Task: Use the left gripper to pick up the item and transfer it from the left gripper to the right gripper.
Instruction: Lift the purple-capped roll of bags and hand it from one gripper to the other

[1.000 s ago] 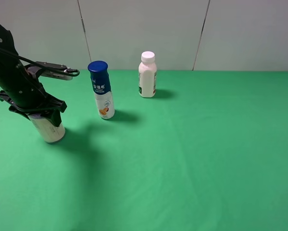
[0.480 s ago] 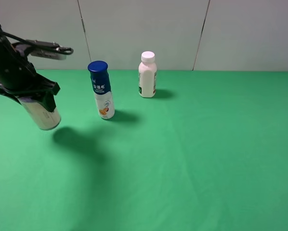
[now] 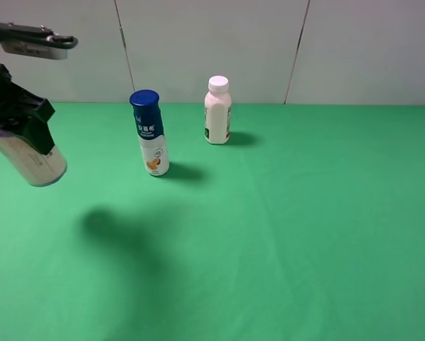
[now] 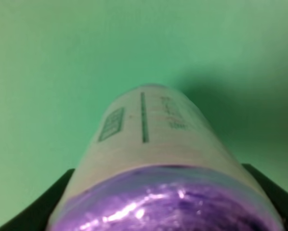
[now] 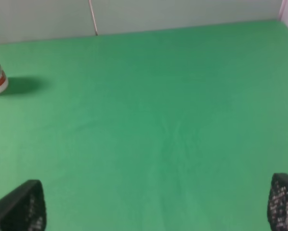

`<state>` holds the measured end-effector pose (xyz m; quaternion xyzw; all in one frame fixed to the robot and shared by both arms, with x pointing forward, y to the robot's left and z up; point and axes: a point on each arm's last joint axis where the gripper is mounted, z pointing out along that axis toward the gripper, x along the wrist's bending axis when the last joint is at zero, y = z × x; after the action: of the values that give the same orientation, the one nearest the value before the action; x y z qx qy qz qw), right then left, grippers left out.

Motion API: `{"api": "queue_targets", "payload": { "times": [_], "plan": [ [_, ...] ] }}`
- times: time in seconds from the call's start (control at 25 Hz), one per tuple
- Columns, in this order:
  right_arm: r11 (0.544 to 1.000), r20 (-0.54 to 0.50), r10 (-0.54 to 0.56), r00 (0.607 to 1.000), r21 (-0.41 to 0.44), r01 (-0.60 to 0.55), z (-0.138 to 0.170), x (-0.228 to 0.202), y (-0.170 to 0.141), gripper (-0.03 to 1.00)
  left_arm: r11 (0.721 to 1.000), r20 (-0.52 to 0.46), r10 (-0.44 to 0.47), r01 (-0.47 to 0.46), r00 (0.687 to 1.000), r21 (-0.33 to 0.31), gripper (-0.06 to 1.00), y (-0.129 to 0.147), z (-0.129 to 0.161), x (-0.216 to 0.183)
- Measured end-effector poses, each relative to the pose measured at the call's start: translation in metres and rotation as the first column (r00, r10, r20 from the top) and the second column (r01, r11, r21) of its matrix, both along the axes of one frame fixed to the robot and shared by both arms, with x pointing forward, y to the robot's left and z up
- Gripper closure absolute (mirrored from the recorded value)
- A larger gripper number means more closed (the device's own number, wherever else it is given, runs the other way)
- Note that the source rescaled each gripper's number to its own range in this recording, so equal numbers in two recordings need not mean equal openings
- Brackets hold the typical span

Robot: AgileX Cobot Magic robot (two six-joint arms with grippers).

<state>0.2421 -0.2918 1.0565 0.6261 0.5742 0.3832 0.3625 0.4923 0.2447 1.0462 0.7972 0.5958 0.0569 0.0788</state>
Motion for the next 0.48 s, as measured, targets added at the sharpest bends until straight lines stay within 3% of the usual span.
{"api": "queue_targets", "payload": {
  "times": [0.48],
  "plan": [
    [1.000, 0.000, 0.000, 1.000, 0.000, 0.000, 0.000, 0.000, 0.000, -0.03, 0.998, 0.002, -0.065, 0.065, 0.998, -0.003, 0.94, -0.004, 0.037, -0.016]
  ]
}}
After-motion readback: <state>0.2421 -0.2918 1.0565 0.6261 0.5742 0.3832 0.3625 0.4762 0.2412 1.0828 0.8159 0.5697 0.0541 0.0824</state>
